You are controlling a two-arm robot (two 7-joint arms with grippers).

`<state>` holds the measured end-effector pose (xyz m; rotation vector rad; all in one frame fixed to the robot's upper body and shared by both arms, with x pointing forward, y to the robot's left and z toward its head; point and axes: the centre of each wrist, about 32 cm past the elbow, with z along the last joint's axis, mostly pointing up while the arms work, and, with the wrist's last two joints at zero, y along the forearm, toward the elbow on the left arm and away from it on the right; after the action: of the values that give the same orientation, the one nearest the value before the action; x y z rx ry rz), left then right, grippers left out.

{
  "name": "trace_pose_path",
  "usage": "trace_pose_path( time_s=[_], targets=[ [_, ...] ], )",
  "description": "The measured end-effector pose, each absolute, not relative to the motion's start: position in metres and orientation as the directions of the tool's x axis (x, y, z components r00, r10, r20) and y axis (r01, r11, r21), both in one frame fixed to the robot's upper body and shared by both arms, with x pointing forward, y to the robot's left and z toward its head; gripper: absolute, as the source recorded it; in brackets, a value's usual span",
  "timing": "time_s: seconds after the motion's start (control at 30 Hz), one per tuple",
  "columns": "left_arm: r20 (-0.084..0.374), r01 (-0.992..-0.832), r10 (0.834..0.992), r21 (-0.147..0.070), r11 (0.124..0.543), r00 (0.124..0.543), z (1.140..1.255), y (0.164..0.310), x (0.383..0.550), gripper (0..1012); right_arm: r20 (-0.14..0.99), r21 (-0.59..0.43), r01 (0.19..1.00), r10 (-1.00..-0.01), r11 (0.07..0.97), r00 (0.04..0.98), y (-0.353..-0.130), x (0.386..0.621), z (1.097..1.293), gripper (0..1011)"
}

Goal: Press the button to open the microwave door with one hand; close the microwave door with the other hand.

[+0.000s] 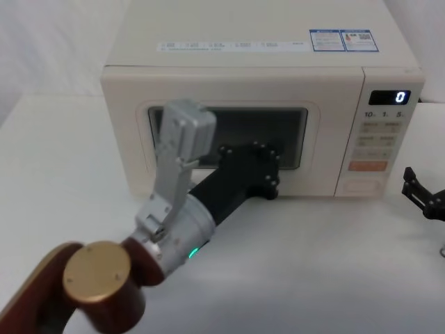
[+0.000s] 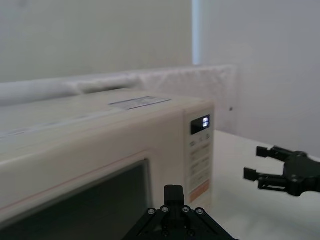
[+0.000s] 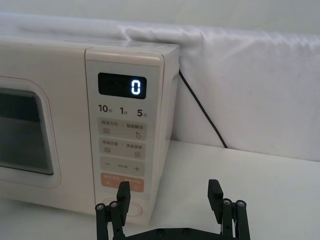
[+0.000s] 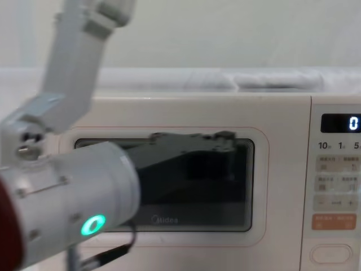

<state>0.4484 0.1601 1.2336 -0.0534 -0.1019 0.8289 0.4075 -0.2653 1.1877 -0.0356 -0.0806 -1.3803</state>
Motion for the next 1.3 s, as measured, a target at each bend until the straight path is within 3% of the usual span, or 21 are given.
trace_pose_path(
  time_s=[0.13,0.23,0.43,0.53,0.73,0.77,0.83,0.97,1.3],
  targets=[
    [0.074,-0.767,0.771,-0.083,0.637,0.632,1.233,0.173,0.431,0,0.078,0.022,0.982,-0.979,0.189,0.187,-0.265,0.407,1.188,1002],
    [0.078,-0.781,0.785,-0.081,0.619,0.614,1.233,0.181,0.422,0,0.078,0.022,0.982,-0.979,0.189,0.187,-0.265,0.407,1.188,1002],
    [0.089,-0.832,0.836,-0.093,0.548,0.541,1.235,0.199,0.403,0,0.078,0.022,0.982,-0.979,0.189,0.187,-0.265,0.407,1.188,1002],
    [0.102,-0.878,0.883,-0.102,0.468,0.459,1.232,0.21,0.391,0,0.078,0.022,0.982,-0.979,0.189,0.187,-0.265,0.407,1.188,1002],
    [0.112,-0.928,0.93,-0.087,0.361,0.351,1.222,0.23,0.38,0,0.078,0.022,0.982,-0.979,0.189,0.187,-0.265,0.407,1.188,1002],
    [0.112,-0.928,0.93,-0.087,0.361,0.351,1.222,0.23,0.38,0,0.078,0.022,0.982,-0.979,0.189,0.187,-0.265,0.407,1.188,1002],
    [0.119,-0.945,0.944,-0.08,0.317,0.307,1.214,0.241,0.378,0,0.078,0.022,0.982,-0.979,0.189,0.187,-0.265,0.407,1.188,1002],
    [0.122,-0.959,0.958,-0.078,0.271,0.261,1.203,0.255,0.377,0,0.078,0.022,0.982,-0.979,0.189,0.187,-0.265,0.407,1.188,1002],
    [0.111,-0.982,0.979,-0.067,0.179,0.17,1.178,0.279,0.377,0,0.078,0.022,0.982,-0.979,0.189,0.187,-0.265,0.407,1.188,1002]
  ],
)
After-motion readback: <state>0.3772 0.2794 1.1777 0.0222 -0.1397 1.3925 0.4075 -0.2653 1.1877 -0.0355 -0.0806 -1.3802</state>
